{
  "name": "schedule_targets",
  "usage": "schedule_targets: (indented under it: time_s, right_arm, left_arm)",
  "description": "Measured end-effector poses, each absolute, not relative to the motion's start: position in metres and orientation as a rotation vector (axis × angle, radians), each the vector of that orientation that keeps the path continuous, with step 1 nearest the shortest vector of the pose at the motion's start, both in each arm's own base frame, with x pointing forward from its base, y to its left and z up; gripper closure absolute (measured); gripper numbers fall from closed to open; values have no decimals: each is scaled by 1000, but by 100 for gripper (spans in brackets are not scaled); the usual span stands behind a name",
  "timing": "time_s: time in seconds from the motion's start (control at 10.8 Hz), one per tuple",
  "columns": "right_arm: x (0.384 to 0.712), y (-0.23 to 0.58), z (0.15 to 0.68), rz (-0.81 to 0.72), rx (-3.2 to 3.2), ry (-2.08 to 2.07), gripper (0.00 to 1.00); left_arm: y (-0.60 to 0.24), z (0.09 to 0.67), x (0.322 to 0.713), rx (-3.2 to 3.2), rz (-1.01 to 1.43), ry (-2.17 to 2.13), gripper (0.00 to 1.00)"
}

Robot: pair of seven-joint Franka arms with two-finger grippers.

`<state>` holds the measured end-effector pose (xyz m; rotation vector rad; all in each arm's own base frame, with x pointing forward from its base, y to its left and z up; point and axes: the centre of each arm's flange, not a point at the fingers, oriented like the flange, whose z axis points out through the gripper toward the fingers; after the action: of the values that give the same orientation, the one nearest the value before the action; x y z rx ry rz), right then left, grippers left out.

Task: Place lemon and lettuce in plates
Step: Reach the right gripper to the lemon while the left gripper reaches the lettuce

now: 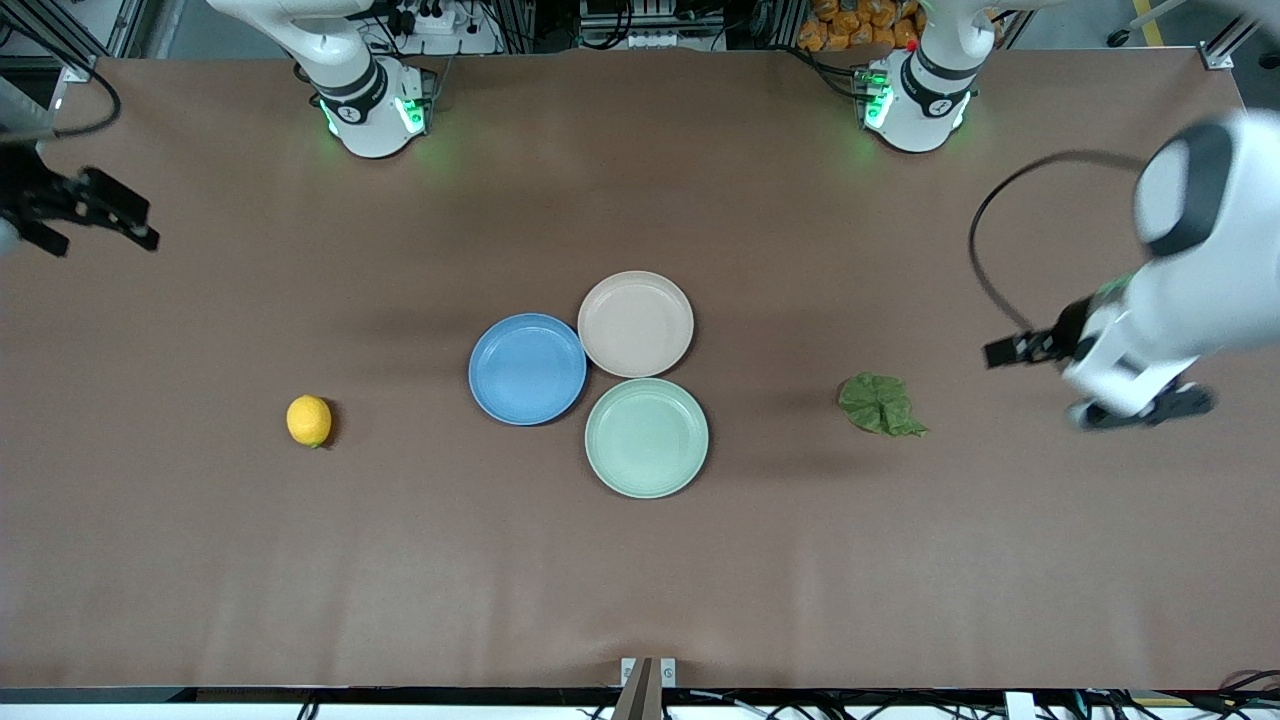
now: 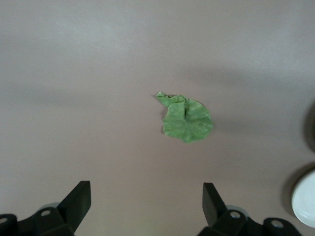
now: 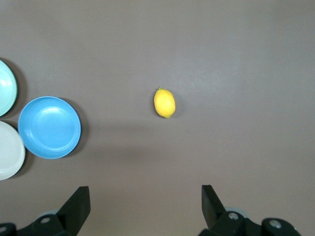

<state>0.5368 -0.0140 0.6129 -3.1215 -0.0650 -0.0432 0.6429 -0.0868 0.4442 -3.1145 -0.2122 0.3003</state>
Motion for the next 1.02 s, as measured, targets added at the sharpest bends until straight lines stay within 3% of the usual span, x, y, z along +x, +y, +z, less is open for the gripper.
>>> schedule_targets:
  time_s: [0.28,0.65,1.02]
  right_arm:
    - [554,-13,513,-65,-3126,-70,0]
    - [559,4,355,-117,-3152,-154,0]
    - [570,7,282,-123,-3211,-296,0]
  left_arm:
    - [-108,352,661,-3116,342,-174,0]
    - [-131,263,654,-3103,413,-124,0]
    - [-128,216,651,-3095,457,-135,0]
